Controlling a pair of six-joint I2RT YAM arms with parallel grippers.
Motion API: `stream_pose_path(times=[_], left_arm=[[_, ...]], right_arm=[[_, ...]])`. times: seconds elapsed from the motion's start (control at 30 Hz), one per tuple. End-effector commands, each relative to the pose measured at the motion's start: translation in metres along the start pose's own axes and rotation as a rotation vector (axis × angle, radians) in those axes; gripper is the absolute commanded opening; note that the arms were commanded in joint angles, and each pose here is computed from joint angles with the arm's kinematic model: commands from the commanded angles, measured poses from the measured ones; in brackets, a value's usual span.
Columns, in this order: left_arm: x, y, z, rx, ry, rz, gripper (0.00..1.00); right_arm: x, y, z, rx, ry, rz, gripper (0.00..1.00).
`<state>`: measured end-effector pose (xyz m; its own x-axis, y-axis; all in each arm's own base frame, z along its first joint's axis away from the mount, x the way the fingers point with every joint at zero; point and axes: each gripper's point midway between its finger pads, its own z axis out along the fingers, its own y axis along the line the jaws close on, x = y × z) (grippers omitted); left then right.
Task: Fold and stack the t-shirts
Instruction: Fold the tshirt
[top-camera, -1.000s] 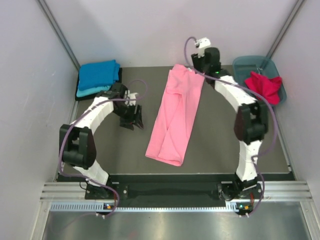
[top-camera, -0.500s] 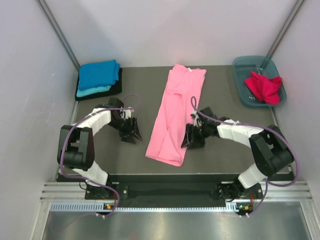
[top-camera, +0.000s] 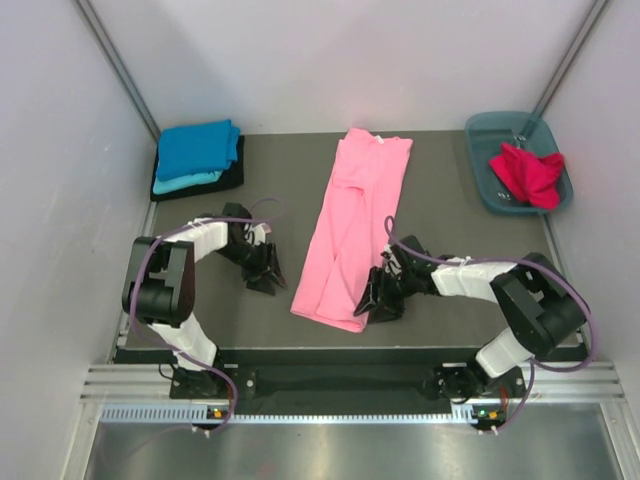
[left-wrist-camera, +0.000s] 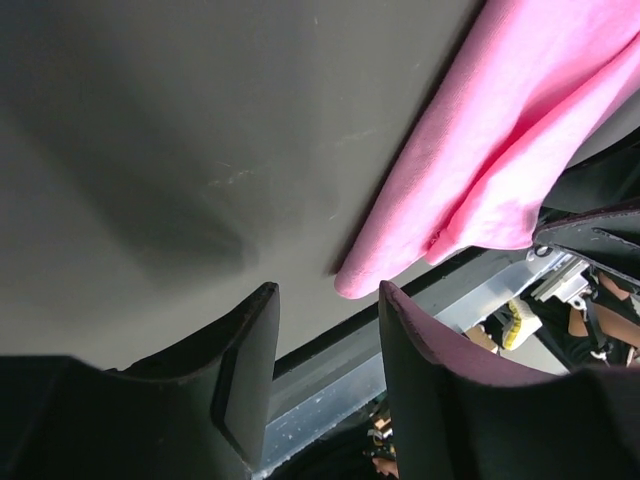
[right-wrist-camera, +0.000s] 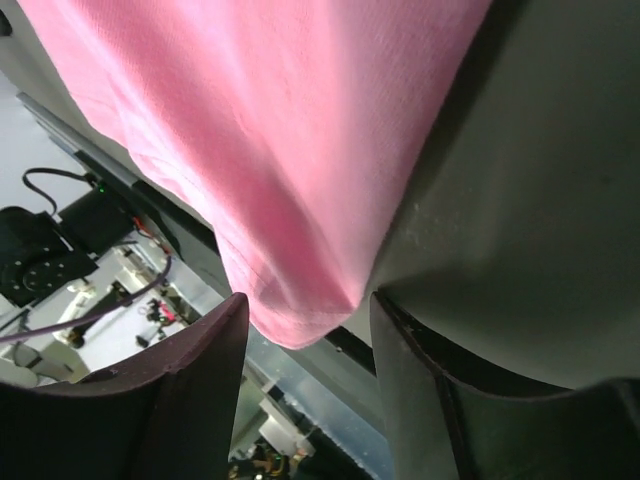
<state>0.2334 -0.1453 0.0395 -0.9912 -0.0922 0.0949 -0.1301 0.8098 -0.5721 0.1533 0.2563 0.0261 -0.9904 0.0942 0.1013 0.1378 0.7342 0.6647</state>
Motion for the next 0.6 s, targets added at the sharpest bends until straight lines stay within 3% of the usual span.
stream_pose_path(times=[0.0,0.2,0.57], left_arm=[[-0.003,-0.008,0.004,0.039,0.001,0.015,0.49],[0.006,-0.013,0.013,0.057,0.037,0.020,0.48],[0.014,-0.017,0.020,0.070,0.083,0.014,0.46]], right_arm=[[-0.012,-0.008,0.012,0.037,-0.041,0.030,0.53],[-0.013,-0.014,0.019,0.096,-0.020,0.044,0.50],[0.005,-0.034,-0.002,0.206,-0.019,0.039,0.57]])
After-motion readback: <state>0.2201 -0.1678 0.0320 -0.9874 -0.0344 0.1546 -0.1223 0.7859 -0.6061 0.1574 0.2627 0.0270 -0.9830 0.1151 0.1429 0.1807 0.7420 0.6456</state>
